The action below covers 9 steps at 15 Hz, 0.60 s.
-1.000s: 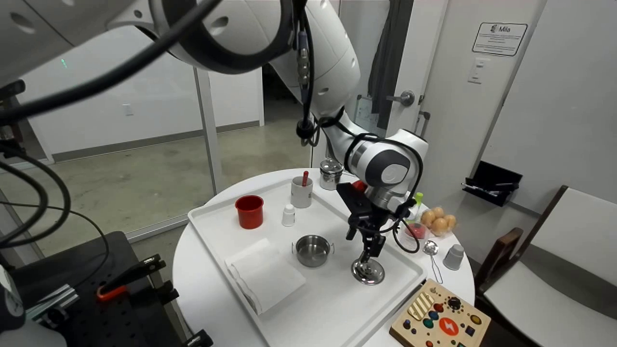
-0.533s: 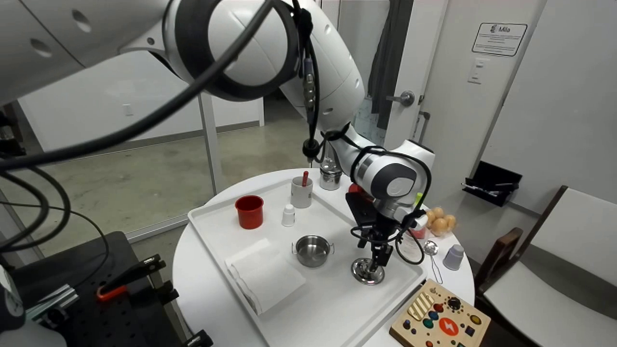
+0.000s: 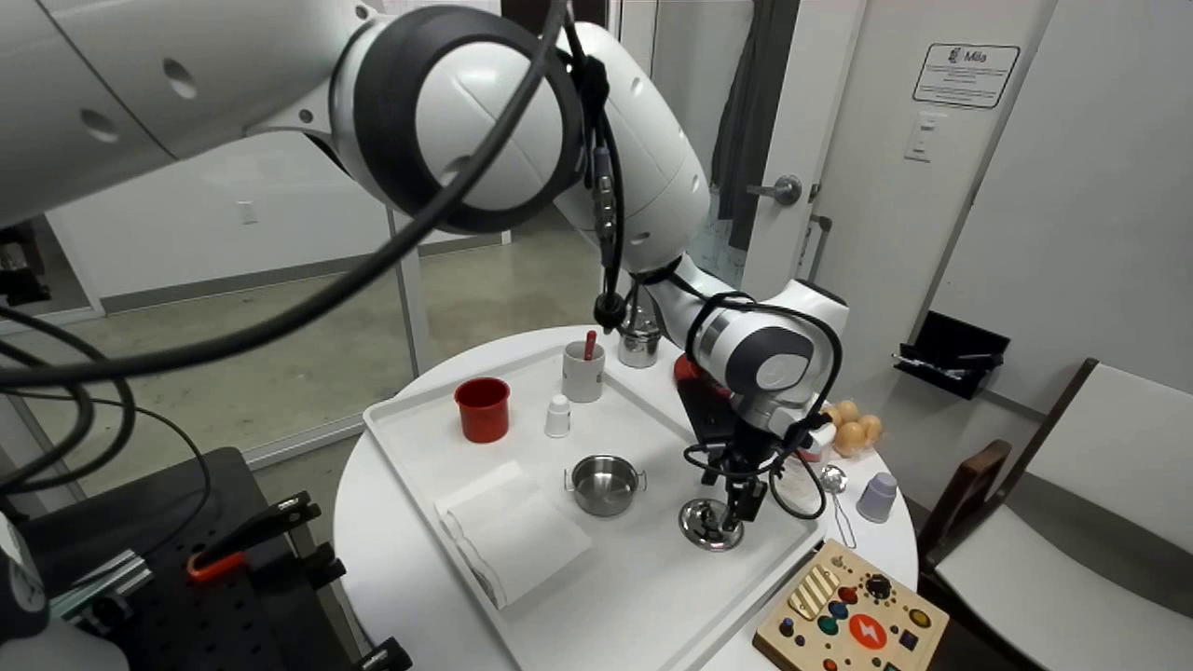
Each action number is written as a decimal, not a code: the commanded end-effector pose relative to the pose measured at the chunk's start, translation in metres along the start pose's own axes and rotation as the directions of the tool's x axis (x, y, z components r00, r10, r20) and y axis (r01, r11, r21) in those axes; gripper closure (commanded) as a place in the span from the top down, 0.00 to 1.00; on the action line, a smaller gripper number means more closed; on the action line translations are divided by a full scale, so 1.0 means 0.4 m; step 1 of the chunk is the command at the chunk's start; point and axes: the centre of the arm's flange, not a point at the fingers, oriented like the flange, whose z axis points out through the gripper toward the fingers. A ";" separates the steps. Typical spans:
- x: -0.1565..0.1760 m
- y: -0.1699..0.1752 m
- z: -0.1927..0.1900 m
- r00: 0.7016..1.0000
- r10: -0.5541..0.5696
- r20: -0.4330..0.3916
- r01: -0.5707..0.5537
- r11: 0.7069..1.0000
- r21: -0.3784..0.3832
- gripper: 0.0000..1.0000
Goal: Pick up the small silver lid from the table and put it on the silver pot.
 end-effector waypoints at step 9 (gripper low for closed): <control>0.061 0.022 0.048 0.998 0.052 0.047 -0.054 0.998 0.028 0.45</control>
